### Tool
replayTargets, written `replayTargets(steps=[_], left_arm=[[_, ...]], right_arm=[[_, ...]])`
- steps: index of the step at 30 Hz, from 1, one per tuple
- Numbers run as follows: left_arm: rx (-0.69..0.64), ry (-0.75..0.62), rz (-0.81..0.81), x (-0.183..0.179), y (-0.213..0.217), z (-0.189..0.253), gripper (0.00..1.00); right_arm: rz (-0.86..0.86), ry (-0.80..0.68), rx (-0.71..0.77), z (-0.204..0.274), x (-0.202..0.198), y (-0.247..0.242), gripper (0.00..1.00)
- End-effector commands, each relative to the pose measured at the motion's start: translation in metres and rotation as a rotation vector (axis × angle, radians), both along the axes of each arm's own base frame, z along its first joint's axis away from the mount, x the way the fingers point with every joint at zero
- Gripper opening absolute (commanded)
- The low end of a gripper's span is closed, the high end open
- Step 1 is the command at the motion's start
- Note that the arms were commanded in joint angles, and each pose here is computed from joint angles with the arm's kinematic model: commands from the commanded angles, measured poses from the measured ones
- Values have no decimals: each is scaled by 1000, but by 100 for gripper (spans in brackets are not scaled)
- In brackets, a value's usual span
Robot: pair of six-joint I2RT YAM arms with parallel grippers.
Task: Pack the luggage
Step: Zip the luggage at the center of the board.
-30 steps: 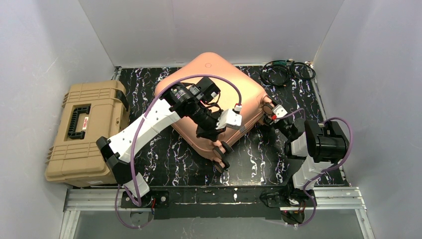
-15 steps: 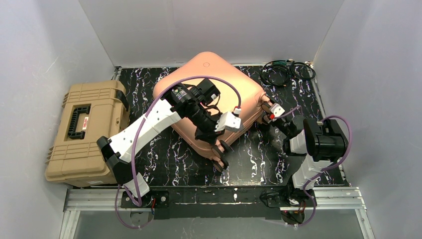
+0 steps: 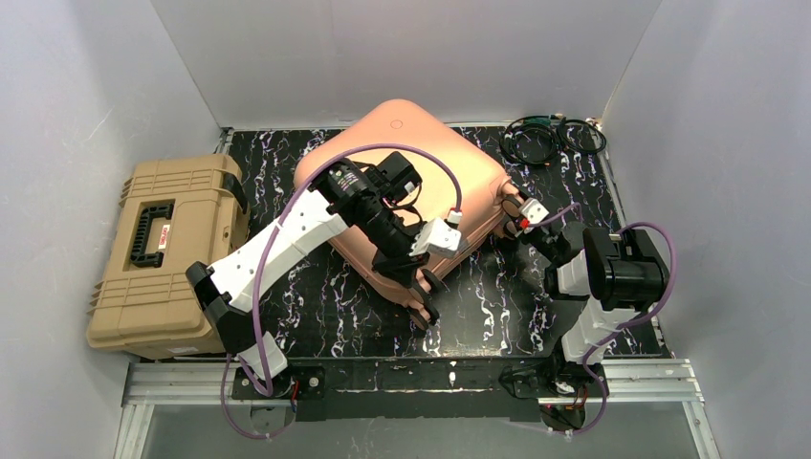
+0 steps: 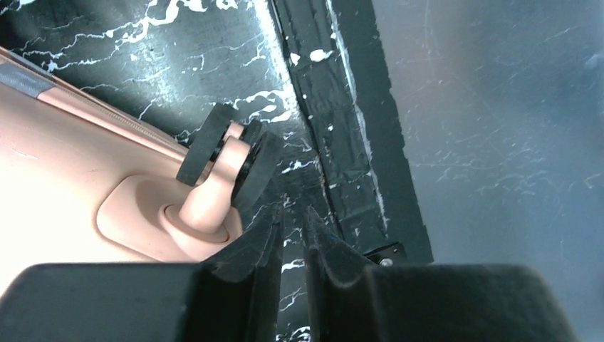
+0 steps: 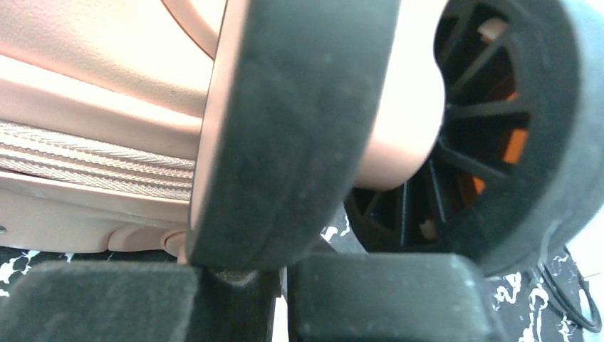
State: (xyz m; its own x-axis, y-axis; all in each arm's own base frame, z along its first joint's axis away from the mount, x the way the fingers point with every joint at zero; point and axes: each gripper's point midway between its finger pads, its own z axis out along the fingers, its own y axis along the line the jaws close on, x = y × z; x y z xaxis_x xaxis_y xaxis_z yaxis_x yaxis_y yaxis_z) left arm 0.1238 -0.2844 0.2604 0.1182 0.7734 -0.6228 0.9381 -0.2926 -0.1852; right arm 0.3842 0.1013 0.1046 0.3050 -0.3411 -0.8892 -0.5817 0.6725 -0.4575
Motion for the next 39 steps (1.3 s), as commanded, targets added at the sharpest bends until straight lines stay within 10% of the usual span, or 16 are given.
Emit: replayTargets(steps=[1, 9, 39], left_arm=[[-76, 50, -52, -16, -2, 23, 33], [-99, 1, -97, -6, -18, 24, 78], [228, -344, -209, 34, -15, -73, 86]], right_arm=[[78, -260, 97, 83, -7, 10, 1], [50, -166, 195, 81, -1, -10, 1], [30, -51, 292, 78, 16, -33, 1]])
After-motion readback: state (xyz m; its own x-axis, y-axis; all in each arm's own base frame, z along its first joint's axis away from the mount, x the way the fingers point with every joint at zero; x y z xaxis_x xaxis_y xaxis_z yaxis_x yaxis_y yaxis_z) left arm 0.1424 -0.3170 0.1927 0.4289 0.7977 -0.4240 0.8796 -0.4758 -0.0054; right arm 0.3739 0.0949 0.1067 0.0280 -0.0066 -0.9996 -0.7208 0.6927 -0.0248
